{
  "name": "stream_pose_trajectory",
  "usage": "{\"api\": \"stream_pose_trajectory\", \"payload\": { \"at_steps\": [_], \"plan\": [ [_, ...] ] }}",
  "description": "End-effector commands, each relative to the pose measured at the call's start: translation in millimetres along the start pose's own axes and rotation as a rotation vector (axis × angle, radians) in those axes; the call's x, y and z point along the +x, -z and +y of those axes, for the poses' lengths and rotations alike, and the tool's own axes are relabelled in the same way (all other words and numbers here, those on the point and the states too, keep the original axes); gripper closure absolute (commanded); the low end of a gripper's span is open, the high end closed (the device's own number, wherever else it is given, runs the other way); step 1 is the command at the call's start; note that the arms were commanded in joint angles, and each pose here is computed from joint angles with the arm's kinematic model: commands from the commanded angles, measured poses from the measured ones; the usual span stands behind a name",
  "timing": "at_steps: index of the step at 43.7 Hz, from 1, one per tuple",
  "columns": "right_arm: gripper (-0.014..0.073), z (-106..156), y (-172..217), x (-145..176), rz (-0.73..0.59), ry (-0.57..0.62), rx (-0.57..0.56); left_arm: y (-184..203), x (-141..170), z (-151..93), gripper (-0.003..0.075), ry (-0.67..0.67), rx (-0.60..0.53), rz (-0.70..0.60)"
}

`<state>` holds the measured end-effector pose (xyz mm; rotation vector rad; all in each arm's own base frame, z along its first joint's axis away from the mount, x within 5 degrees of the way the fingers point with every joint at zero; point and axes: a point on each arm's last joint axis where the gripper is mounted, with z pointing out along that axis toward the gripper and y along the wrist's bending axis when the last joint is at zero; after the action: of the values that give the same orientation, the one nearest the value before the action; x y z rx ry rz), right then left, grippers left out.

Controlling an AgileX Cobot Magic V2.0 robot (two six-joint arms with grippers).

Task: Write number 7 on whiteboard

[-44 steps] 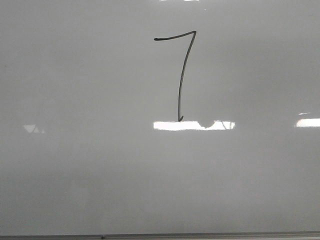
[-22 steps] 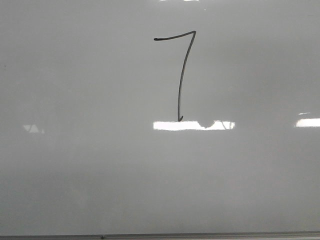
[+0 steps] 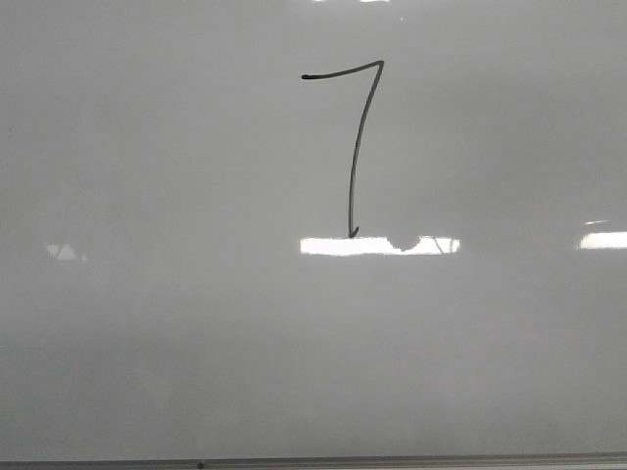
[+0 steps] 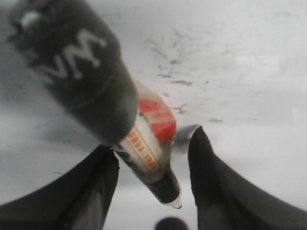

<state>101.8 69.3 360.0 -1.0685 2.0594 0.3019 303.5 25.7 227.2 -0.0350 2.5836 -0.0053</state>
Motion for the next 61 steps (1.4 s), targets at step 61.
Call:
{"api": "stream_pose_trajectory", "payload": {
  "at_steps": [61],
  "plan": [
    [0.0214, 35, 93, 50, -0.213, -0.316, 0.249, 241, 140, -52, 0.0393, -0.364, 0.347, -0.546]
  ]
}}
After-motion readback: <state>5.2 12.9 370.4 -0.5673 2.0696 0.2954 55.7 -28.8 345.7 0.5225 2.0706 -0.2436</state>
